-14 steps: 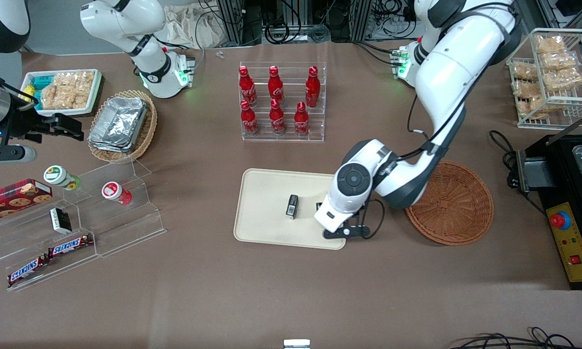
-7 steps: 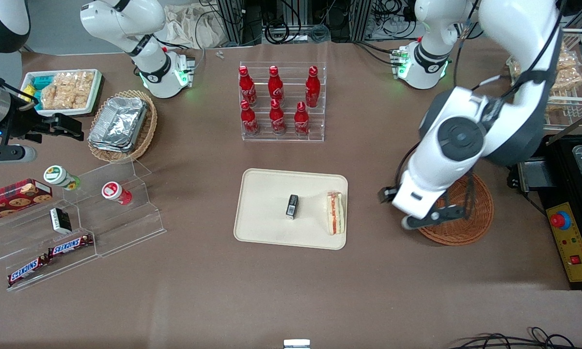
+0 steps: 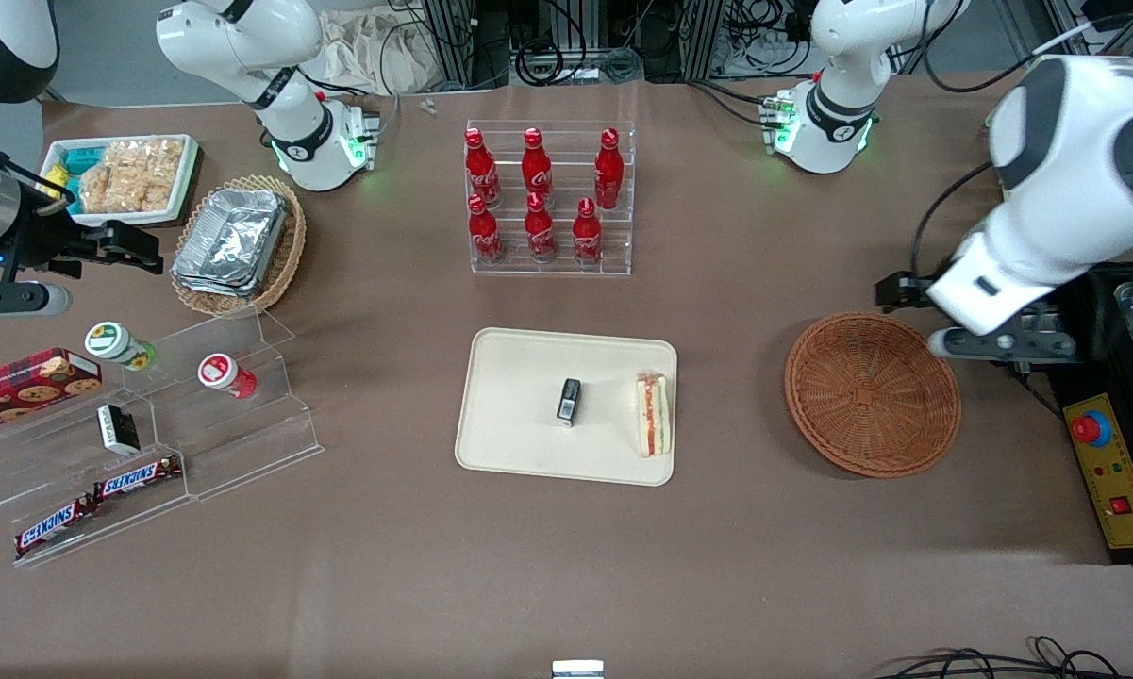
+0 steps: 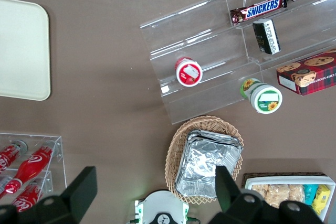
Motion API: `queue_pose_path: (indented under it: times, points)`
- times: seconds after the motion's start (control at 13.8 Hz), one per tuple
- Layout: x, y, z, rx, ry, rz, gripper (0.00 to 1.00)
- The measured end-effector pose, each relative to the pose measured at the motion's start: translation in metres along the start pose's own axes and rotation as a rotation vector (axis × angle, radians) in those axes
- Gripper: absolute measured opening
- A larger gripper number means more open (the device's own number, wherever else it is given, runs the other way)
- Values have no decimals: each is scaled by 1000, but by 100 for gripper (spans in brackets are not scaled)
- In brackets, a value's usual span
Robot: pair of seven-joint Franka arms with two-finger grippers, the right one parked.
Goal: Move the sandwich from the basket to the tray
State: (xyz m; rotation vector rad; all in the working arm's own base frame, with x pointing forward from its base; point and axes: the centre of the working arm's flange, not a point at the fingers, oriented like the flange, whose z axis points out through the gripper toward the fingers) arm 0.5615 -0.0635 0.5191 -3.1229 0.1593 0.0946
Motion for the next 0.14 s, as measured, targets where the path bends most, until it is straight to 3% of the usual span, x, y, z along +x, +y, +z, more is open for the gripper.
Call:
queue_pose_path:
  times: [0.14]
  points:
    - [5,-6,-10,4,18,50,100]
